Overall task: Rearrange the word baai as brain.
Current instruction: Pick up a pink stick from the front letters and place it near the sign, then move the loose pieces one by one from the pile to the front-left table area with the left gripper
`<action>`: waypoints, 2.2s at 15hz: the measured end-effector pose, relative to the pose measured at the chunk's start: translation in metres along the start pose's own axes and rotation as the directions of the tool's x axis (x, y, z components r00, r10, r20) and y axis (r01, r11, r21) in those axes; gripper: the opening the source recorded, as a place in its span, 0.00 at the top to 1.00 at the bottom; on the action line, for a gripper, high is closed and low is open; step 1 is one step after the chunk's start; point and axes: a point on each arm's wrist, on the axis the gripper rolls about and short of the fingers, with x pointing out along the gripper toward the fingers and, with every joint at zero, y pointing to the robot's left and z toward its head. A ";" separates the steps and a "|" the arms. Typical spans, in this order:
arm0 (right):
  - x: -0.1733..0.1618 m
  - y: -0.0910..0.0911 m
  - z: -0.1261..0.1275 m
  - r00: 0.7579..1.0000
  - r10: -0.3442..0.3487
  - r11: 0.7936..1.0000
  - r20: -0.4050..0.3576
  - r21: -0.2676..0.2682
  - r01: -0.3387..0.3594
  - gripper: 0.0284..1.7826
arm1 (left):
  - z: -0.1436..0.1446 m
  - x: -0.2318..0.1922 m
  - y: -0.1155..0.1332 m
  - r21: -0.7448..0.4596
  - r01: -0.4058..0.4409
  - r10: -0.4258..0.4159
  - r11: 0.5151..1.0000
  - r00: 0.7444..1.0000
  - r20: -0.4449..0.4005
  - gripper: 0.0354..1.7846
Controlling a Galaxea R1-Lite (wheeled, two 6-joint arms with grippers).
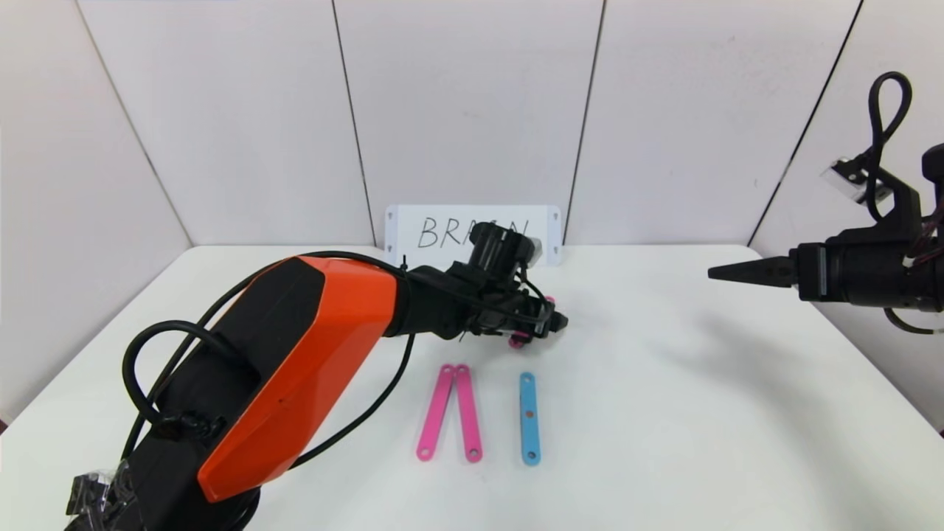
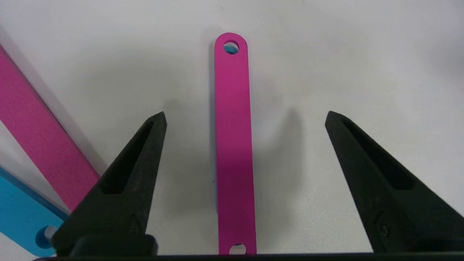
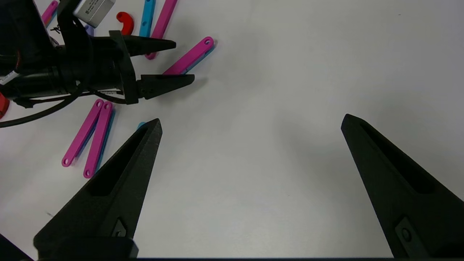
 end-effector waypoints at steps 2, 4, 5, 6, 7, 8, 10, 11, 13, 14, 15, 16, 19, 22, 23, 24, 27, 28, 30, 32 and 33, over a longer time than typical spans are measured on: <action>0.000 0.000 0.000 1.000 0.001 1.000 0.001 -0.001 -0.001 0.03 | 0.006 -0.006 0.004 -0.004 -0.008 0.008 1.000 1.000 0.014 0.04; 0.000 0.000 0.000 1.000 0.001 1.000 0.001 -0.001 -0.001 0.03 | 0.017 -0.017 0.013 -0.013 -0.024 0.024 1.000 0.999 0.037 0.02; 0.000 0.000 0.000 1.000 0.001 1.000 0.001 -0.001 -0.001 0.03 | 0.023 -0.024 0.018 -0.018 -0.033 0.034 0.999 0.998 0.050 0.02; 0.000 0.000 0.000 1.000 0.001 1.000 0.001 0.000 -0.001 0.03 | 0.030 -0.033 0.024 -0.026 -0.045 0.047 0.999 0.997 0.061 0.02; 0.000 0.000 0.000 1.000 0.001 1.000 -0.001 0.000 -0.001 0.03 | 0.036 -0.042 0.029 -0.033 -0.057 0.059 0.998 0.996 0.064 0.02; 0.000 0.000 0.000 1.000 0.001 1.000 -0.001 0.001 -0.001 0.03 | 0.041 -0.052 0.034 -0.041 -0.070 0.073 0.997 0.995 0.062 0.02; 0.001 0.001 -0.001 1.000 0.004 1.000 -0.003 0.000 -0.004 0.03 | 0.052 -0.075 0.047 -0.059 -0.102 0.106 0.993 0.992 0.063 0.02; 0.001 0.001 -0.001 1.000 0.006 1.000 -0.005 -0.001 -0.006 0.03 | 0.056 -0.086 0.054 -0.067 -0.119 0.123 0.991 0.990 0.069 0.02; 0.002 0.002 -0.002 1.000 0.008 1.000 -0.010 -0.001 -0.008 0.03 | 0.061 -0.110 0.070 -0.081 -0.159 0.166 0.984 0.983 0.076 0.02; 0.003 0.002 -0.002 1.000 0.010 1.000 -0.012 -0.002 -0.010 0.03 | 0.061 -0.120 0.078 -0.092 -0.185 0.192 0.978 0.979 0.072 0.02; 0.003 0.002 -0.003 1.000 0.010 1.000 -0.013 -0.001 -0.010 0.03 | 0.061 -0.131 0.087 -0.105 -0.218 0.225 0.970 0.972 0.065 0.02; 0.004 0.002 -0.003 1.000 0.010 1.000 -0.014 0.000 -0.010 0.03 | 0.061 -0.140 0.095 -0.116 -0.251 0.258 0.961 0.965 0.056 0.02; 0.004 0.002 -0.003 1.000 0.010 1.000 -0.016 0.000 -0.010 0.03 | 0.056 -0.168 0.128 -0.126 -0.340 0.345 0.932 0.938 0.025 0.02; 0.005 0.002 -0.003 1.000 0.012 1.000 -0.017 0.000 -0.012 0.03 | 0.044 -0.191 0.158 -0.139 -0.413 0.413 0.900 0.910 -0.032 0.02; 0.005 0.002 -0.003 1.000 0.012 1.000 -0.017 0.000 -0.012 0.03 | 0.039 -0.198 0.167 -0.138 -0.436 0.432 0.889 0.900 -0.059 0.02; 0.005 0.002 -0.003 1.000 0.014 1.000 -0.018 -0.001 -0.014 0.03 | 0.034 -0.206 0.178 -0.148 -0.460 0.452 0.876 0.888 -0.084 0.02; 0.006 0.002 -0.003 1.000 0.014 1.000 -0.021 0.001 -0.014 0.03 | 0.020 -0.220 0.199 -0.180 -0.511 0.486 0.840 0.858 -0.166 0.02; 0.006 0.002 -0.004 1.000 0.014 1.000 -0.021 0.002 -0.014 0.03 | 0.016 -0.221 0.204 -0.187 -0.525 0.494 0.830 0.849 -0.190 0.02; 0.007 0.001 -0.004 1.000 0.014 1.000 -0.024 0.003 -0.014 0.03 | 0.009 -0.222 0.215 -0.196 -0.556 0.516 0.808 0.827 -0.223 0.02; 0.007 0.002 -0.004 1.000 0.015 1.000 -0.025 0.002 -0.015 0.03 | 0.001 -0.218 0.225 -0.189 -0.588 0.539 0.787 0.803 -0.255 0.02; 0.007 0.001 -0.004 1.000 0.014 1.000 -0.025 0.002 -0.014 0.03 | -0.004 -0.215 0.230 -0.189 -0.596 0.542 0.781 0.796 -0.270 0.02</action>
